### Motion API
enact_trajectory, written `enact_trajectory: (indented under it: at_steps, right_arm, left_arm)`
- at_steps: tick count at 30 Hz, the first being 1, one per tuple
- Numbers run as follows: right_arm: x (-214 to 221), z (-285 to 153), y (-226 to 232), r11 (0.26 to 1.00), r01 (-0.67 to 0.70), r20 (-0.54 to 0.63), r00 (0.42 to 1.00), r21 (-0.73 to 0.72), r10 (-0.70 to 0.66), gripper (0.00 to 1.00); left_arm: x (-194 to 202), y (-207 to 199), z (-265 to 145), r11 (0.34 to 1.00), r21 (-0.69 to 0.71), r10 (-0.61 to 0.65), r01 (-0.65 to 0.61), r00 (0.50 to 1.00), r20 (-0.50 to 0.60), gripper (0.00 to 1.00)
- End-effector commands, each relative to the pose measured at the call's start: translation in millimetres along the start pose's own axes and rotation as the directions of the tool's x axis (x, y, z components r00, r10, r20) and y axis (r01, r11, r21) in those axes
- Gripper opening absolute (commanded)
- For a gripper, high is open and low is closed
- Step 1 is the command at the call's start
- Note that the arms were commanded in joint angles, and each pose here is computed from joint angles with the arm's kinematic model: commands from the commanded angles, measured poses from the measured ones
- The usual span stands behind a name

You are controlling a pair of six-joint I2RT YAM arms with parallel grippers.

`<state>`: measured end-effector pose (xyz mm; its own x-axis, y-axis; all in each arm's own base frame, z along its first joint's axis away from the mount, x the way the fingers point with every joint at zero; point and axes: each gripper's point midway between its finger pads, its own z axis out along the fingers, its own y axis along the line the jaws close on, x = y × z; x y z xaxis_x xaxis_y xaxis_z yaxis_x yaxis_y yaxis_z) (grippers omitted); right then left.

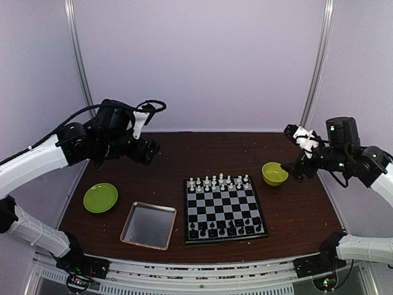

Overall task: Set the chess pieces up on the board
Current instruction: Reset both arms

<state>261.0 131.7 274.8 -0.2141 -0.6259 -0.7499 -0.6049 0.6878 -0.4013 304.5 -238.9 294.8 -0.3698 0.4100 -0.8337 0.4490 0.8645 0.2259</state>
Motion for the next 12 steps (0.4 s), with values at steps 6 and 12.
enact_trajectory:
  at_steps: [6,12]
  right_arm:
    - [-5.7,-25.7,-81.8,0.852,-0.406,0.265,0.906,0.332,0.329,0.99]
    - [16.5,-20.5,-97.7,0.79,-0.52,0.32,0.847,0.325,0.425,1.0]
  left_arm:
    - [-13.3,127.7,-60.1,0.833,-0.466,-0.139,0.297,0.929,0.343,0.98]
    - [9.1,133.7,-42.7,0.816,-0.524,-0.128,0.246,0.959,0.252,0.98]
